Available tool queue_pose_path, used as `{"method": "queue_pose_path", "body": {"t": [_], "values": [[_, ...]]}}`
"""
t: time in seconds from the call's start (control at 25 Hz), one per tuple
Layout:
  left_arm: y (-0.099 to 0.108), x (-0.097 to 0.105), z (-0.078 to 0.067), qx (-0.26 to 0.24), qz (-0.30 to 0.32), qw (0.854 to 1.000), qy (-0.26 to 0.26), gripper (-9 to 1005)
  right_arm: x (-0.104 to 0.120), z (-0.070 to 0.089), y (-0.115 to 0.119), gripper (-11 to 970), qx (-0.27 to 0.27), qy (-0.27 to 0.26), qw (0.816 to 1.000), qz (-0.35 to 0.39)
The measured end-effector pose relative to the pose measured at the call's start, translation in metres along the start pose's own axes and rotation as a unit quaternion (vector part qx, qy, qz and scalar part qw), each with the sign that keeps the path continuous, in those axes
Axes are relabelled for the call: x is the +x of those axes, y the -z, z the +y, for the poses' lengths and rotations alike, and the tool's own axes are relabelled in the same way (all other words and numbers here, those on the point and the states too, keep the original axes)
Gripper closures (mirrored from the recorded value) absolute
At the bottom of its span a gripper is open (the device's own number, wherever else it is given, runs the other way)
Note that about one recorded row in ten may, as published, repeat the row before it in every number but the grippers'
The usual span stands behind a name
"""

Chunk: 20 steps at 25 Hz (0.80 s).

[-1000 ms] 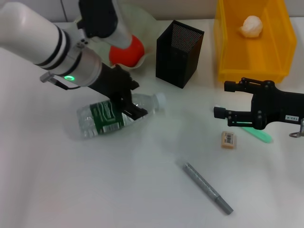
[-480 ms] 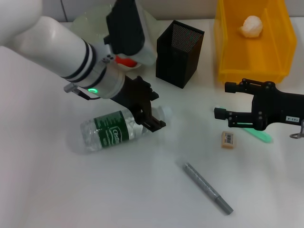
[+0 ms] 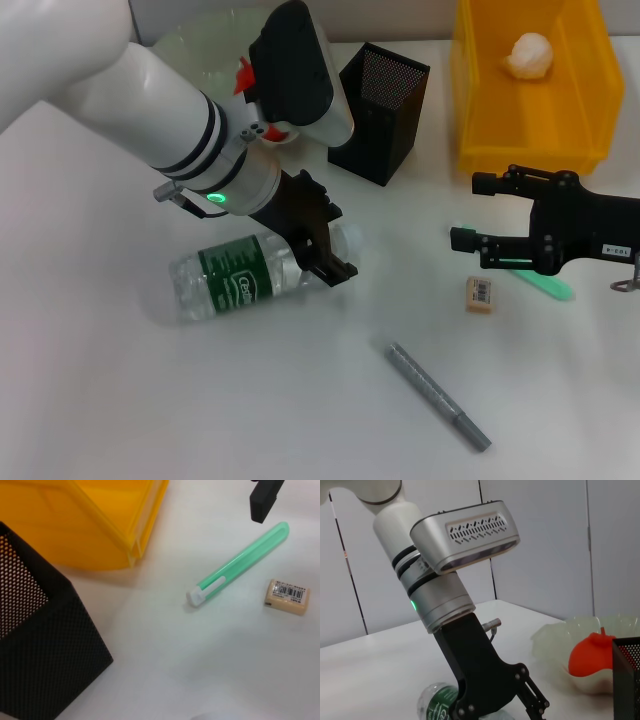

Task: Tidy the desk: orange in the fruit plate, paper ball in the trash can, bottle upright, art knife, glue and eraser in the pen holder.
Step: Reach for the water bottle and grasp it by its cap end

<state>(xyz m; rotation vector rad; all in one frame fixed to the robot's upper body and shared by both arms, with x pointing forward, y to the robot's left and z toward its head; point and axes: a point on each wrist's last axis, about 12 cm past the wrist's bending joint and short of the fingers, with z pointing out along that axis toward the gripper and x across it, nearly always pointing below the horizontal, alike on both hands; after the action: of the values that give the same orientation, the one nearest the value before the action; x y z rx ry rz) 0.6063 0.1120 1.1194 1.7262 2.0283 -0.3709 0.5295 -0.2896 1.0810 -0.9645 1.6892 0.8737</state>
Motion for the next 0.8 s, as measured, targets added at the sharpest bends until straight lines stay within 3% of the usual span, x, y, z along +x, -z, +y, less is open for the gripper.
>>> {"method": "queue_pose_path", "body": {"t": [0.8], "values": [[-0.0049,-0.0008,0.0012,-0.019,0.004,1.0,-0.011,458,-0.0017,-0.0012,-0.0004,157,-0.001,0.003,1.0,0.0]]}}
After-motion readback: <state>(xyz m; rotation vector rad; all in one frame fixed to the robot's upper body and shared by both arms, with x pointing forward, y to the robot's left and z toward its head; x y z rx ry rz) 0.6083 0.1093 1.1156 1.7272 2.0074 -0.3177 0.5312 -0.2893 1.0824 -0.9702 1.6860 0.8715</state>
